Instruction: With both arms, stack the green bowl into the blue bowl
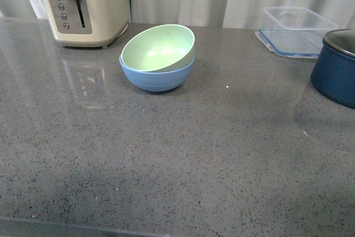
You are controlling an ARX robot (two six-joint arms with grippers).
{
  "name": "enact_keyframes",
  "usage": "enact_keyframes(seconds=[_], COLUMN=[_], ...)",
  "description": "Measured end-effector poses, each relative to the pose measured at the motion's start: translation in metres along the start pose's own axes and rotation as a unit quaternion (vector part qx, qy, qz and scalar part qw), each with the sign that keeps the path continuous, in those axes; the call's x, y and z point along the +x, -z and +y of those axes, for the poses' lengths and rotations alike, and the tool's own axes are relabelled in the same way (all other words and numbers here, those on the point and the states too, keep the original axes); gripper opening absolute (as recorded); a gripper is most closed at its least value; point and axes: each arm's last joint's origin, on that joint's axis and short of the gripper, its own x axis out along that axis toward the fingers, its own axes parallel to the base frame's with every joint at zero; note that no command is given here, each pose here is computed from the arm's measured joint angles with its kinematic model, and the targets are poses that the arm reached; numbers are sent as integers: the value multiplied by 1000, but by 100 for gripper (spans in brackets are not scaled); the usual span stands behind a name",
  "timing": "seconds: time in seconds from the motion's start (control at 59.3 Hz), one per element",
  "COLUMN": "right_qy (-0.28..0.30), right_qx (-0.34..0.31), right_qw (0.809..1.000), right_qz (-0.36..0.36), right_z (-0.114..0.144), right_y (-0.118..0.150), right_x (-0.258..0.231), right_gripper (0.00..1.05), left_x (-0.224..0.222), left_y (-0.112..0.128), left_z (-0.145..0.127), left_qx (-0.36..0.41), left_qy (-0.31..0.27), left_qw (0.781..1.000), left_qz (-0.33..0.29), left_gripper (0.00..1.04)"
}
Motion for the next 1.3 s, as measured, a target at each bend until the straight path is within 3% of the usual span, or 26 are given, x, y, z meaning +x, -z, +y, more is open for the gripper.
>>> enact_keyframes(seconds=[0.641,0.995,1.298], right_qy=[3,2,2], right_qx=[0,0,0], right_qw=[1000,1000,1000], right_qz=[3,4,-3], right_z=[-39,-39,-39], right_y=[41,57,53], right_x=[-76,-99,-110], right_gripper=[1,1,1], left_x=[0,0,0], left_y=[0,0,0], left_z=[0,0,0], left_qx=[0,0,0], left_qy=[0,0,0], left_qw=[1000,1000,1000], left_qz=[0,0,0], left_gripper=[98,98,98])
